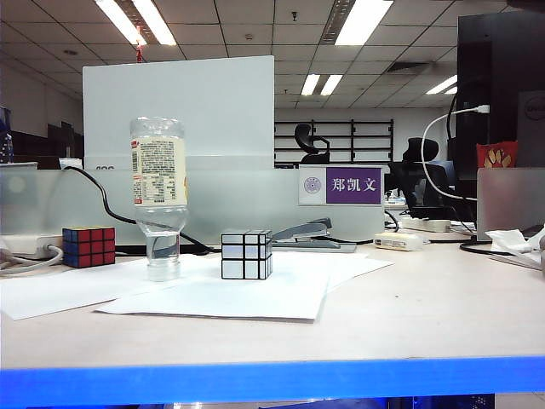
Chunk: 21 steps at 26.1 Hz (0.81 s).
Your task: Flip the plastic bottle upside down.
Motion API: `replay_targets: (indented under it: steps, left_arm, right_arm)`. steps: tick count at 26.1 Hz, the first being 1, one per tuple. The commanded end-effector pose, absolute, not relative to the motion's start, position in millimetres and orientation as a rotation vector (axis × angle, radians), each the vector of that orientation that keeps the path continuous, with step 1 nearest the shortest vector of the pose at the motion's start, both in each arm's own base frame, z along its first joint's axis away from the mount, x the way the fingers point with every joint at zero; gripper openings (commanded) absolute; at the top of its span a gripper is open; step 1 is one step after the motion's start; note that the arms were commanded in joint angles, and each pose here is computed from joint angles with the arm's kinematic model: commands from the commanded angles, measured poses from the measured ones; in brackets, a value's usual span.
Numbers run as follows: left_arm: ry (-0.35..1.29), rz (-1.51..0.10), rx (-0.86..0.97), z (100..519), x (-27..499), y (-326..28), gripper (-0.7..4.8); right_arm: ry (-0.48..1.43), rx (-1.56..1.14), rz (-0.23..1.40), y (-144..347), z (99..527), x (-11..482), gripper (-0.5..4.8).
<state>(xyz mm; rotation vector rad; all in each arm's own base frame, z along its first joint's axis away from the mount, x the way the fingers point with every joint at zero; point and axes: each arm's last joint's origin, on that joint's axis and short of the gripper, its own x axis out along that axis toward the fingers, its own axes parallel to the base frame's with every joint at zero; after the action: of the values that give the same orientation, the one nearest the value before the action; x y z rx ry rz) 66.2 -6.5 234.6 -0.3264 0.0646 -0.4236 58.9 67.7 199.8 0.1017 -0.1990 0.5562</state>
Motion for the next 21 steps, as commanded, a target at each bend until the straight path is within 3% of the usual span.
replay_targets:
  steps: [1,5,11,16,21]
  left_arm:
    - [0.050,-0.425,-0.320,236.7,65.5,-6.5,-0.05]
    - [-0.003,-0.319,-0.132,232.8,69.2,-3.3,-0.05]
    - [0.013,-0.034,-0.110,193.9,87.4,7.1,-0.05]
    - [0.028,-0.010,-0.109,165.1,96.1,9.0,-0.05]
    - [0.035,0.042,-0.075,162.2,96.5,10.6,-0.05]
  right_arm:
    - [-0.196,0.100,0.555,67.6,200.6,58.8,-0.08]
    - [-0.185,0.090,0.556,67.9,199.2,59.0,-0.08]
    - [-0.175,0.081,0.556,68.1,198.0,59.1,-0.08]
    - [-0.175,0.081,0.556,68.1,198.0,59.1,-0.08]
    - [-0.175,0.081,0.556,68.1,198.0,59.1,-0.08]
